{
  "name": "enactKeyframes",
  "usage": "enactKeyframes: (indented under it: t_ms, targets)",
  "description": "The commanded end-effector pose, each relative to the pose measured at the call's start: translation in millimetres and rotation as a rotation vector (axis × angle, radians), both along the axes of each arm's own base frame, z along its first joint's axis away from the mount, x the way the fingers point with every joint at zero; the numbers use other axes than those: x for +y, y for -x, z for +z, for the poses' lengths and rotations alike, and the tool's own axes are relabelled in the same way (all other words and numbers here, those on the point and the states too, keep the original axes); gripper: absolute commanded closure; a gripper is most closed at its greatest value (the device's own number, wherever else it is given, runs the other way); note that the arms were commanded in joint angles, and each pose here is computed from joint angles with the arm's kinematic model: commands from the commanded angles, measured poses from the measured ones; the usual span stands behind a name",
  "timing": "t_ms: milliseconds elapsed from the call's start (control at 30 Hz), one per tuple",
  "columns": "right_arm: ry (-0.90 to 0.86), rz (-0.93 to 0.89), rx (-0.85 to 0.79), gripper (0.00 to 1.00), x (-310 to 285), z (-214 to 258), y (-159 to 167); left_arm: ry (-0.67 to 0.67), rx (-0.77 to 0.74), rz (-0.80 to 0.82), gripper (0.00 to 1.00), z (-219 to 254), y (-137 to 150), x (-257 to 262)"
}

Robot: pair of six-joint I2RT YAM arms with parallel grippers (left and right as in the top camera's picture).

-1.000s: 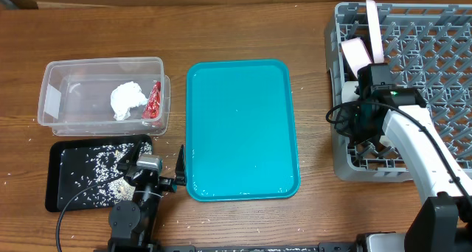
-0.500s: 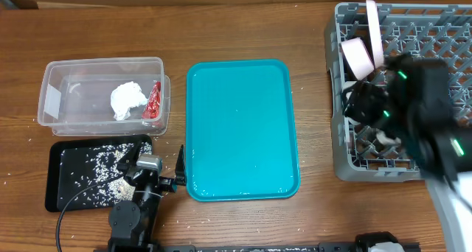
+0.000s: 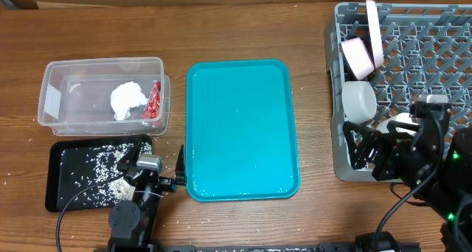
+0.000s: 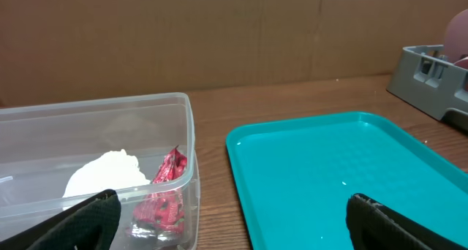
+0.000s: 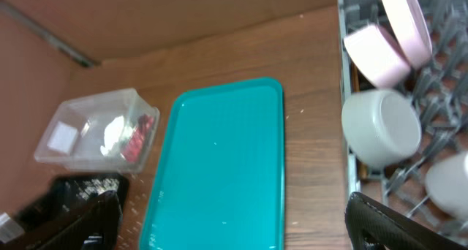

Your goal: Sort waste into correct bins and load items into the dishwasher

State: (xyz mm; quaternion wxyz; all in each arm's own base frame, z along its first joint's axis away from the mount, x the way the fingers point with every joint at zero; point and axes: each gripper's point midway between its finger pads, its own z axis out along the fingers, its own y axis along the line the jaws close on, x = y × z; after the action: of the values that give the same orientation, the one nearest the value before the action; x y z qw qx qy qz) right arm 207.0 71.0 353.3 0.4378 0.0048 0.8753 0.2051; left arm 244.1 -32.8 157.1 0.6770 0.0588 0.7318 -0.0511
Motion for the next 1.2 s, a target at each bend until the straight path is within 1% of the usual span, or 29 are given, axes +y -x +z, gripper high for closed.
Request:
enactKeyframes:
  t_ms: [0,33,133,200,233,300,467,567,700,867,967,1167]
  targets:
    - [0.100,0.124,-0.102,0.00,8,10,1,-0.012,-0.008,0.014,0.00,0,0,3]
    - [0.096,0.122,-0.140,0.00,9,15,-3,-0.012,-0.008,0.014,0.00,0,0,3]
    - [0.072,0.124,-0.357,0.00,13,42,-14,-0.012,-0.008,0.014,0.00,0,0,3]
    - [0.063,0.117,-0.474,0.00,14,40,-18,-0.012,-0.008,0.014,0.00,0,0,3]
    - [0.061,0.116,-0.498,0.00,14,32,-18,-0.012,-0.008,0.014,0.00,0,0,3]
    - [0.060,0.115,-0.508,0.00,14,-4,-18,-0.012,-0.008,0.014,0.00,0,0,3]
    - [0.064,0.119,-0.447,0.00,12,-91,-8,-0.012,-0.008,0.014,0.00,0,0,3]
    - [0.064,0.118,-0.458,0.00,12,-123,-6,-0.012,-0.008,0.014,0.00,0,0,3]
    - [0.054,0.125,-0.542,0.00,15,-148,-9,-0.012,-0.008,0.014,0.00,0,0,3]
    - [0.029,0.159,-0.629,0.00,25,-168,-14,-0.012,-0.008,0.014,0.00,0,0,3]
    - [0.025,0.168,-0.643,0.00,28,-177,-16,-0.012,-0.008,0.014,0.00,0,0,3]
    - [0.025,0.168,-0.644,0.00,28,-177,-16,-0.012,-0.008,0.014,0.00,0,0,3]
